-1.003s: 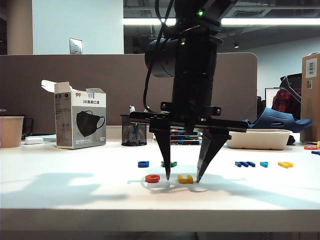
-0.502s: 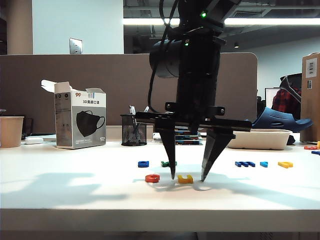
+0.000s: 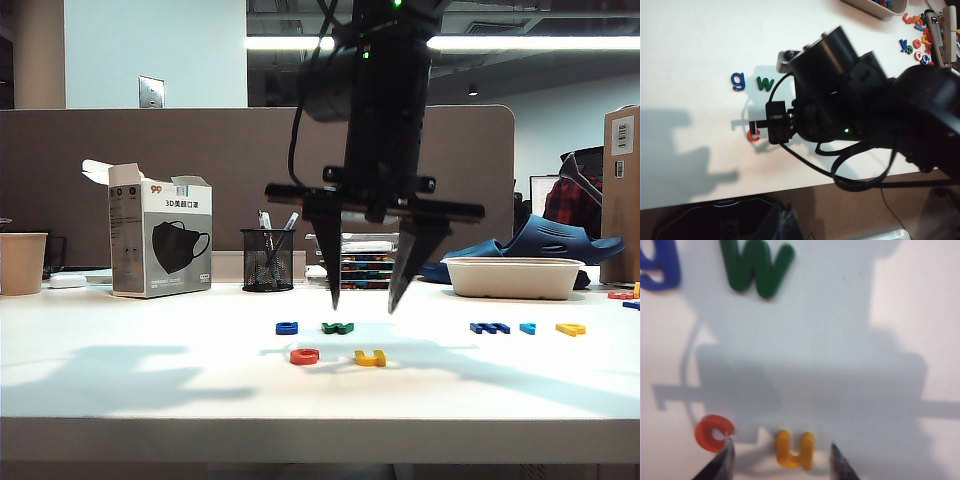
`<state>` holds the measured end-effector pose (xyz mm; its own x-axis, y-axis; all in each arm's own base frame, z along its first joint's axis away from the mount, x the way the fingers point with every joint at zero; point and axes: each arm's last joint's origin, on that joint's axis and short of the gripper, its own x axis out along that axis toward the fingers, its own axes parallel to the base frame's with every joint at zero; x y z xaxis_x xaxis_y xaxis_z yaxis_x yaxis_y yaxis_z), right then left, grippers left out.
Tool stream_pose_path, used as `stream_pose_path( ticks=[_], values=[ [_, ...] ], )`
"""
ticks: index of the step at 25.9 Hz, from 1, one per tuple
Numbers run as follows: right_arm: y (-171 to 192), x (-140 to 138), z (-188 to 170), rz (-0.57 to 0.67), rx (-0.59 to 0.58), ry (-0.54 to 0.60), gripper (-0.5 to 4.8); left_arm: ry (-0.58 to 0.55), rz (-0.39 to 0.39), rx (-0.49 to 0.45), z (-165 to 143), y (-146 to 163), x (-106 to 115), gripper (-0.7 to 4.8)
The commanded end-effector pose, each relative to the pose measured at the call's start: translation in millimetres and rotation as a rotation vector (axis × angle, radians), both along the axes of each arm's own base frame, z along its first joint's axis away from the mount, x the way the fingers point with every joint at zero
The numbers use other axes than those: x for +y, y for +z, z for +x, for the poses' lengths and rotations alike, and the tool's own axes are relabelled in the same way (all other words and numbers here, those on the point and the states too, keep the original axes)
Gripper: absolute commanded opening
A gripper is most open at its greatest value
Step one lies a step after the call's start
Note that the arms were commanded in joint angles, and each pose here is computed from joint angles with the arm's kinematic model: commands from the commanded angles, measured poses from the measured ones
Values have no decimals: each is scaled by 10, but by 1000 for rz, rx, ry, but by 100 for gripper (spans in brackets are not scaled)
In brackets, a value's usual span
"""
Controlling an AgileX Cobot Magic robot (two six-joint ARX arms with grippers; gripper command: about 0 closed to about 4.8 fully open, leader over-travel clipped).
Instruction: Select the appropriate letters from the row of letter magnets placed on the table to arrange into the word "cup".
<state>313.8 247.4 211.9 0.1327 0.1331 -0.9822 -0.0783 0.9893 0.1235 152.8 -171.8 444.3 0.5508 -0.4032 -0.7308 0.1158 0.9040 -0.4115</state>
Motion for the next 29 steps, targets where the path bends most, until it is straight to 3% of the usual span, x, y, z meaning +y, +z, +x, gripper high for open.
stream_pose_path(
  ticks=[1, 6, 15, 21, 29],
  values=[
    [118, 2, 21, 11, -35, 27, 242, 0, -13, -9, -6, 22, 4, -5],
    [316, -159, 82, 9, -94, 4, 228, 1, -14, -10, -5, 22, 4, -5],
    [793, -933, 193, -9, -171, -85, 229, 1, -13, -9, -6, 21, 4, -5],
    [910, -1406, 262, -32, -179, -133, 228, 0, -13, -9, -6, 21, 4, -5],
    [907, -1671, 356, -48, -199, -148, 198, 1, -13, -9, -6, 21, 4, -5]
  ],
)
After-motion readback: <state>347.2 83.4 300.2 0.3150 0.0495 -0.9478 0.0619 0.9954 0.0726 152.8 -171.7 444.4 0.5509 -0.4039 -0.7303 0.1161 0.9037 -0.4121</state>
